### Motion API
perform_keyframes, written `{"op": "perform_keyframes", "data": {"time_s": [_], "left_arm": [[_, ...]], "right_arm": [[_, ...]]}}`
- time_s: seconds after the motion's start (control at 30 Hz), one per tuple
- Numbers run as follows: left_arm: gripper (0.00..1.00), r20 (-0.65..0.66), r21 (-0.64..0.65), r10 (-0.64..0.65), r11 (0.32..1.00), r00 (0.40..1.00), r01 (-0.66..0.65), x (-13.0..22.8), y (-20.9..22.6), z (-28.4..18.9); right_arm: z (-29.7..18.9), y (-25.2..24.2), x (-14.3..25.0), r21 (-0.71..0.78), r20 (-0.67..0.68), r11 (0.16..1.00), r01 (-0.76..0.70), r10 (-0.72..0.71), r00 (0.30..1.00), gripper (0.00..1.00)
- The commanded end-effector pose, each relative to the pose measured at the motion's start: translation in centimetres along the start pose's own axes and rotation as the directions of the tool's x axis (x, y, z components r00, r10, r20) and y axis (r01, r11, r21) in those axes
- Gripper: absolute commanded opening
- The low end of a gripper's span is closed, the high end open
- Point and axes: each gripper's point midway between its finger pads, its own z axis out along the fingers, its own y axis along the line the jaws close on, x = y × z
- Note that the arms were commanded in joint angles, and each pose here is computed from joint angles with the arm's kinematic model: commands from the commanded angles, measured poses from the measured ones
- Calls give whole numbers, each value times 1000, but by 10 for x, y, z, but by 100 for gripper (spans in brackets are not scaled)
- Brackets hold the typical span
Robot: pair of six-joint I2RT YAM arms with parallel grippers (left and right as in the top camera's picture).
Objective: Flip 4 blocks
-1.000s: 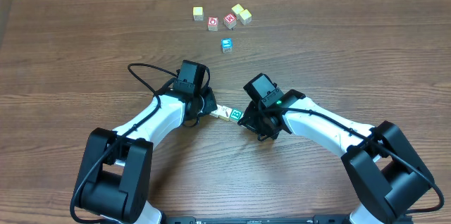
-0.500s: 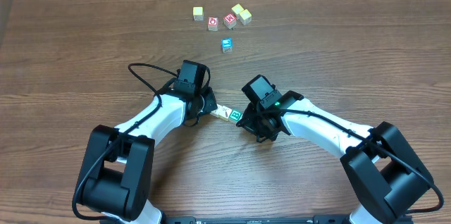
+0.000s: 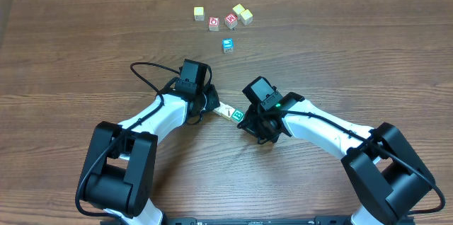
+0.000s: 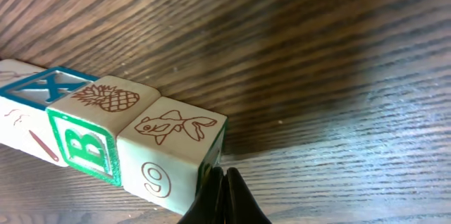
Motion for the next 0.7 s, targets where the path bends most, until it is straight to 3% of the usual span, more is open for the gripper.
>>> {"op": "perform_keyframes", "data": {"time_s": [0.0, 0.53, 0.67], "left_arm": [[4, -72, 42, 35, 999, 997, -32, 17, -6, 9], [5, -37, 68, 49, 997, 998, -46, 9, -12, 9], [5, -33, 71, 49, 996, 998, -47, 8, -13, 10]], "right_arm": [[1, 8, 6, -23, -12, 999, -29, 28, 1000, 4], [5, 22, 20, -39, 31, 999, -25, 26, 999, 4], [6, 23, 23, -41, 25, 995, -96, 97, 995, 4]]}}
